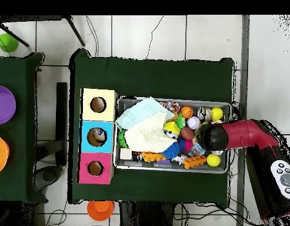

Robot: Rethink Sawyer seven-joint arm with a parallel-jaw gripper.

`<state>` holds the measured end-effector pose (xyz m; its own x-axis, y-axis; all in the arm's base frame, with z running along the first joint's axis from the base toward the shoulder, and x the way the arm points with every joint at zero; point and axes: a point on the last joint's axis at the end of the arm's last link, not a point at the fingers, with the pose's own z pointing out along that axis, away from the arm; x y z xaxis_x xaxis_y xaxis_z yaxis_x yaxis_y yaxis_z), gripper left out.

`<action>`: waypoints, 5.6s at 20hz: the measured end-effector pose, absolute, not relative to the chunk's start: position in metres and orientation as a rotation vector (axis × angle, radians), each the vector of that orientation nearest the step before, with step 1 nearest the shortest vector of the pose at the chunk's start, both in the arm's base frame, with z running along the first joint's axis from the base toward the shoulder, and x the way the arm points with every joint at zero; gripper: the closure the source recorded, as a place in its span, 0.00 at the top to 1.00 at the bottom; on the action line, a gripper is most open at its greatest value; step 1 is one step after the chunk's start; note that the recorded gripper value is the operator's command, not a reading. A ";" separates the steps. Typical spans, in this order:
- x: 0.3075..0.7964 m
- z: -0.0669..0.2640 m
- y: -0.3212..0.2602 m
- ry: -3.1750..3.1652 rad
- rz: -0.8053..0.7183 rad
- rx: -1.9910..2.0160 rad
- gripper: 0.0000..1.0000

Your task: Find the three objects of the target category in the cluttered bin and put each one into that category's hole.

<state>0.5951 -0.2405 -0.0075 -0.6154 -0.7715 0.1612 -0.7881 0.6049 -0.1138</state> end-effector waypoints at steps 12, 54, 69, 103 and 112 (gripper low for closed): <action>0.572 -0.021 -0.254 -2.702 0.179 1.245 1.00; 0.560 -0.001 -0.259 -2.702 0.179 1.222 0.00; 0.552 0.097 -0.248 -2.865 -0.031 1.001 0.00; 0.578 0.174 -0.031 -2.917 -0.693 1.136 0.00; 0.591 0.180 0.036 -2.962 -0.699 1.237 0.00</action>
<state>0.5907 0.0357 0.1800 -0.7078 -0.6449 -0.2882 -0.7058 0.6281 0.3278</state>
